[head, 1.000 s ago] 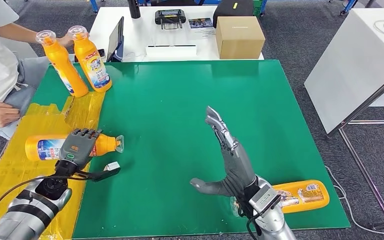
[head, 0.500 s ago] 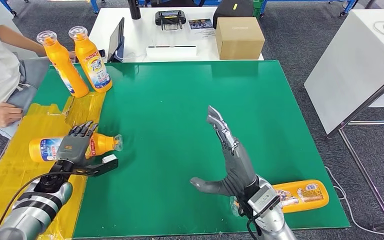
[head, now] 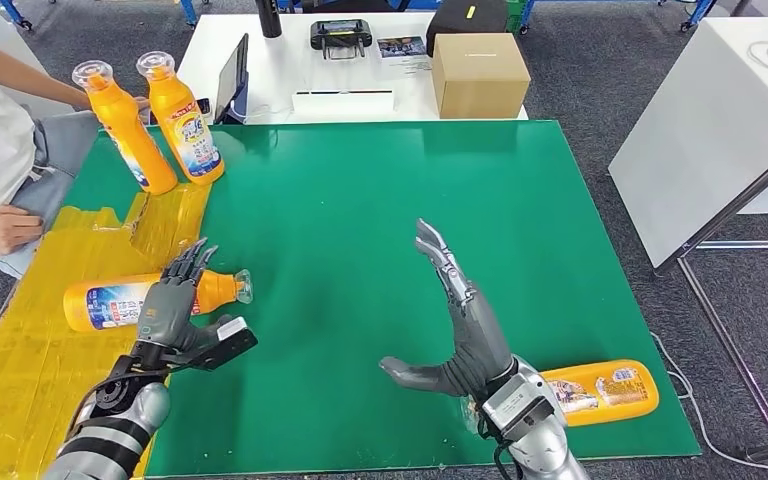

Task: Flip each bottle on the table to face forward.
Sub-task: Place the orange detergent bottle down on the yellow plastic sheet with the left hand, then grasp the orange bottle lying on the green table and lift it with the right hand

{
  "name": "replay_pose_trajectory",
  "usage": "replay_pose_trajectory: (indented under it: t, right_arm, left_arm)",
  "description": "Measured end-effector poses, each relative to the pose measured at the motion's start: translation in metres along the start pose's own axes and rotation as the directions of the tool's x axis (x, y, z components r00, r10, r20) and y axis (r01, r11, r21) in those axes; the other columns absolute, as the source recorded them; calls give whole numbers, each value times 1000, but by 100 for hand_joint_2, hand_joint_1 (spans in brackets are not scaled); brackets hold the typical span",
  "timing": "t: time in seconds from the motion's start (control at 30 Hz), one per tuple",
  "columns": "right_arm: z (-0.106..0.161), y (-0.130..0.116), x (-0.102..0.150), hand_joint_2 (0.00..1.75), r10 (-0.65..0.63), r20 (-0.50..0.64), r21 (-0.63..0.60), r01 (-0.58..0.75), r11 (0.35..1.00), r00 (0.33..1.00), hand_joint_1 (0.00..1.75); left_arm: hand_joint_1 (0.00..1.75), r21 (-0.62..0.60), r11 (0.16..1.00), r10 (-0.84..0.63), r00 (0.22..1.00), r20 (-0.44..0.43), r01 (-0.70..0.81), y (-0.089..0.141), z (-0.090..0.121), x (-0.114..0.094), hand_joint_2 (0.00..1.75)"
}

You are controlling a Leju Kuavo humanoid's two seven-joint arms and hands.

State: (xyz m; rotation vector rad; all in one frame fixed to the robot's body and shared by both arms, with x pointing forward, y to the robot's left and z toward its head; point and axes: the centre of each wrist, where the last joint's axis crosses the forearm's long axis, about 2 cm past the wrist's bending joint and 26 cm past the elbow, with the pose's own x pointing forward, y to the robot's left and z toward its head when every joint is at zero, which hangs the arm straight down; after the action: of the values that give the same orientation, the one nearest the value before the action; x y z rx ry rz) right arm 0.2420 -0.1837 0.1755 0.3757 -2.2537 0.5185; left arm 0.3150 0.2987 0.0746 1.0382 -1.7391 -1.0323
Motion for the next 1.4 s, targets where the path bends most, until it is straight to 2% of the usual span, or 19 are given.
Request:
replay_pose_trajectory:
  t: [0.2, 0.57, 0.8, 0.9, 1.0, 1.1, 1.17, 1.23, 1.4]
  right_arm:
    - [11, -1, -2, 175, 62, -42, -6, -62, 998, 997, 0]
    - [16, -2, -2, 175, 75, -53, 2, -75, 997, 996, 0]
    - [30, -3, -4, 175, 240, -105, 48, -236, 970, 965, 0]
    - [45, -9, -5, 175, 399, -156, 150, -377, 914, 904, 0]
    - [70, -20, -6, 175, 571, -192, 294, -508, 810, 798, 0]
    - [105, -37, -5, 175, 697, -243, 434, -567, 700, 675, 0]
    - [125, -50, -2, 175, 747, -262, 498, -578, 647, 611, 0]
    - [136, -58, 1, 175, 773, -263, 535, -579, 615, 578, 0]
    - [149, -68, 4, 175, 810, -288, 579, -581, 572, 511, 0]
  left_arm:
    - [0, 145, 987, 64, 997, 42, -70, 14, 9, 22, 175]
    - [0, 199, 976, 78, 995, 59, -88, 24, 12, 31, 175]
    - [0, 283, 937, 178, 978, 113, -203, 36, 21, 46, 175]
    - [0, 313, 891, 297, 943, 146, -329, 45, 27, 58, 175]
    - [0, 310, 817, 447, 874, 190, -486, 55, 32, 69, 175]
    - [0, 285, 748, 557, 801, 219, -599, 61, 37, 80, 175]
    - [0, 280, 722, 589, 775, 229, -632, 64, 40, 84, 175]
    - [0, 286, 711, 597, 767, 235, -642, 66, 40, 86, 175]
    - [0, 286, 689, 618, 746, 248, -666, 70, 40, 90, 175]
